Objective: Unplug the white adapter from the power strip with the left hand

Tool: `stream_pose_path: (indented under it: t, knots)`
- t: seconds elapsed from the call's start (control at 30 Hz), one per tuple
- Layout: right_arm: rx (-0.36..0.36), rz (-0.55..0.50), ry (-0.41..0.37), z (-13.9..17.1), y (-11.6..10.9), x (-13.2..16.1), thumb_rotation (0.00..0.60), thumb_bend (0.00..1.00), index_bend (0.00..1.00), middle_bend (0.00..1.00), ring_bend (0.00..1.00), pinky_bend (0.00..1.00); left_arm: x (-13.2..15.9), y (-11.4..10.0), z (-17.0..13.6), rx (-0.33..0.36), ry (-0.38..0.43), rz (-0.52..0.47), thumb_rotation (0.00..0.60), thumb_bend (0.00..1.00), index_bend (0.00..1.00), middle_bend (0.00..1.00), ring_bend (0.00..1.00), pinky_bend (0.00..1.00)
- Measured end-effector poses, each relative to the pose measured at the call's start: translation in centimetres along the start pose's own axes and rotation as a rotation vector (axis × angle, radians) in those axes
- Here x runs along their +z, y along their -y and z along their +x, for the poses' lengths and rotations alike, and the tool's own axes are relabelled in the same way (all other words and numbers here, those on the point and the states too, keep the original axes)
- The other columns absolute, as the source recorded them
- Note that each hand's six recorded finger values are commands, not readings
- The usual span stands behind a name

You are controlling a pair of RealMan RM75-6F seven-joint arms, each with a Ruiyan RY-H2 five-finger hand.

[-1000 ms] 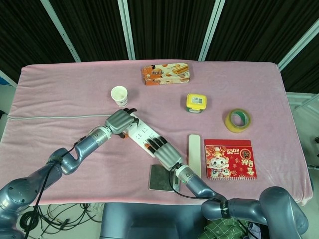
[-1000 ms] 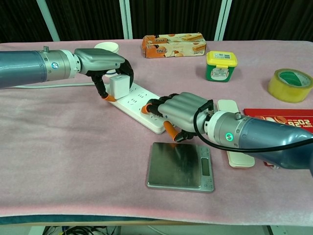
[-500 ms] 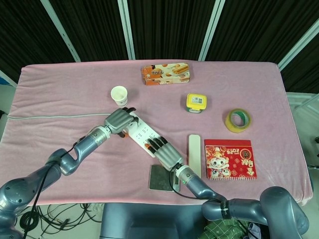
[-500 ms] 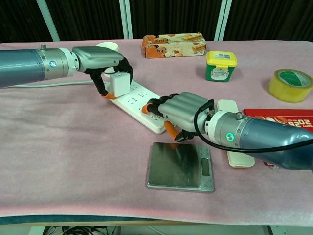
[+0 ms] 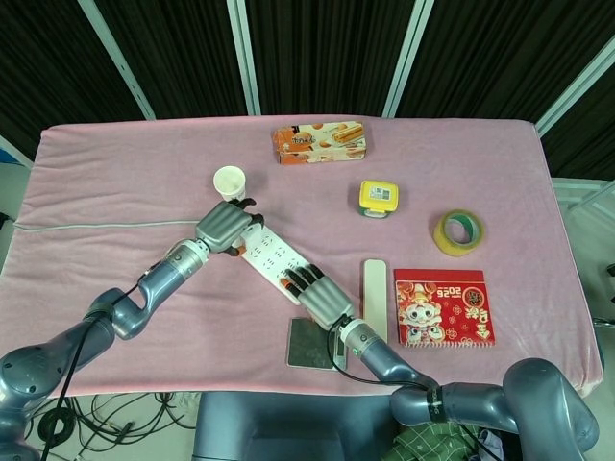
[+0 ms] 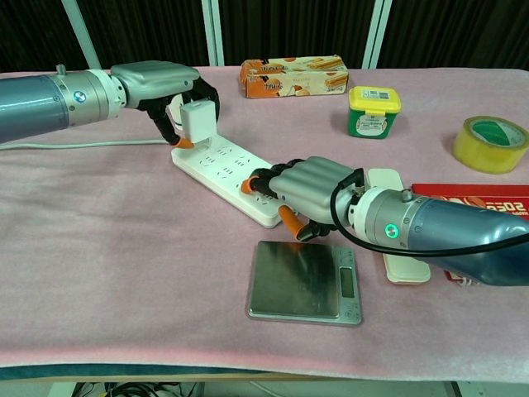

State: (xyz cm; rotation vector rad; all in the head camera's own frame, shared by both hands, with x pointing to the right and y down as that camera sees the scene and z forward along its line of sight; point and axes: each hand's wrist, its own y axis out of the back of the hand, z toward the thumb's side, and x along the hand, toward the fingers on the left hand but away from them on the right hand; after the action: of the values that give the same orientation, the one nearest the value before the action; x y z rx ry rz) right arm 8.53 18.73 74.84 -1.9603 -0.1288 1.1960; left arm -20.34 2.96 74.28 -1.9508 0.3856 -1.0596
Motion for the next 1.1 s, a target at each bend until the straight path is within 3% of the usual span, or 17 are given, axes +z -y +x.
stream_pose_path:
  t: [0.33,0.67,0.9,1.1]
  knots:
    - [-0.008,0.002,0.005,0.0,-0.2,0.0,0.6,0.8,0.33,0.28,0.27,0.16,0.2,-0.7,-0.4,0.06,0.016,-0.05,0.6,0.63,0.58,0.54,0.15,0.32]
    - [-0.094,-0.02,0.04,-0.2,-2.1,-0.3,0.6,0.75,0.32,0.24,0.24,0.16,-0.7,-4.0,-1.8,0.135,0.035,-0.071,0.6,0.63,0.57,0.53,0.15,0.31]
    - [-0.221,-0.05,0.093,0.4,-5.4,-1.8,0.6,0.66,0.25,0.22,0.21,0.11,-1.8,-4.6,-5.5,0.131,0.033,-0.086,0.6,0.63,0.56,0.53,0.15,0.31]
    - [-0.275,-0.05,0.154,2.2,-7.4,-4.8,0.6,0.64,0.24,0.22,0.21,0.11,-3.0,-4.2,-10.5,0.144,0.007,-0.132,0.6,0.62,0.55,0.53,0.15,0.3]
